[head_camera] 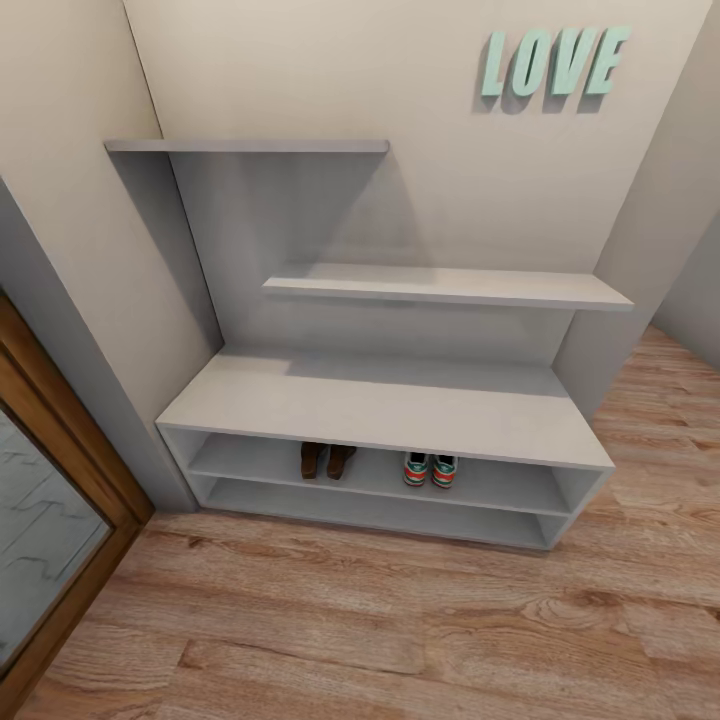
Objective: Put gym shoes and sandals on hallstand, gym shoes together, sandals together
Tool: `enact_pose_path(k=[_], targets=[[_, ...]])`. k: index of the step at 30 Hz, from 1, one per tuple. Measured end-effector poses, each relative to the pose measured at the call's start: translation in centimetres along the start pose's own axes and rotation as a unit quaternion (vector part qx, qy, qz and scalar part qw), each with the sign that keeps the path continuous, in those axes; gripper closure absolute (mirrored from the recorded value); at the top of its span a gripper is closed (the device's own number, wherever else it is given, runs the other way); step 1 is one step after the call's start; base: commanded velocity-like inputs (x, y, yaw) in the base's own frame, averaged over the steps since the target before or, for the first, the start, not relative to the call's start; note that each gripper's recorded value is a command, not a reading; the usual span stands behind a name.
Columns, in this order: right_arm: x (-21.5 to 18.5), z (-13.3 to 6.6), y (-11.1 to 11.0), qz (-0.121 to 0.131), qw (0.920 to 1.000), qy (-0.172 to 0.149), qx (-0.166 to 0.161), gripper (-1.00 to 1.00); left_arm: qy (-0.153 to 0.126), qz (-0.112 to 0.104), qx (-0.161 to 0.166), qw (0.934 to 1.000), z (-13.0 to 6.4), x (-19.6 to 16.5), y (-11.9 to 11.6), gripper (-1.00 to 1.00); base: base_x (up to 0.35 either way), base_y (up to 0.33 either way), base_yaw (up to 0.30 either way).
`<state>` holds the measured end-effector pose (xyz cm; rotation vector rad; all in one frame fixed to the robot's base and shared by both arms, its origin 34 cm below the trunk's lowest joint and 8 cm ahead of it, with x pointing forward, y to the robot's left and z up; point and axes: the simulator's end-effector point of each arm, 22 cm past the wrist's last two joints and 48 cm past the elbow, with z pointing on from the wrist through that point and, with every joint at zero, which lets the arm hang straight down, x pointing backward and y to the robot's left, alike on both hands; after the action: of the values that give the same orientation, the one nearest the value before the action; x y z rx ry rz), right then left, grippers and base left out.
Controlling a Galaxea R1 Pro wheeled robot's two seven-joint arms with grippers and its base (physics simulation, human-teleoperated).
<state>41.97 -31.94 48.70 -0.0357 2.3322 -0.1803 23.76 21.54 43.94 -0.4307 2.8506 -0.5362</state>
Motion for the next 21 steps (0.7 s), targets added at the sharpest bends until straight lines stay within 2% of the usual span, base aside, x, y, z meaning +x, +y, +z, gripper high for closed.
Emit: enact_pose_path(k=[21], targets=[[0.00, 0.00, 0.00, 0.000, 1.0000, 0.000, 0.000, -1.00, -0.001, 0.000, 0.000, 1.0000, 0.00, -0.05, 0.03, -1.00, 0.000, 0.000, 0.000]])
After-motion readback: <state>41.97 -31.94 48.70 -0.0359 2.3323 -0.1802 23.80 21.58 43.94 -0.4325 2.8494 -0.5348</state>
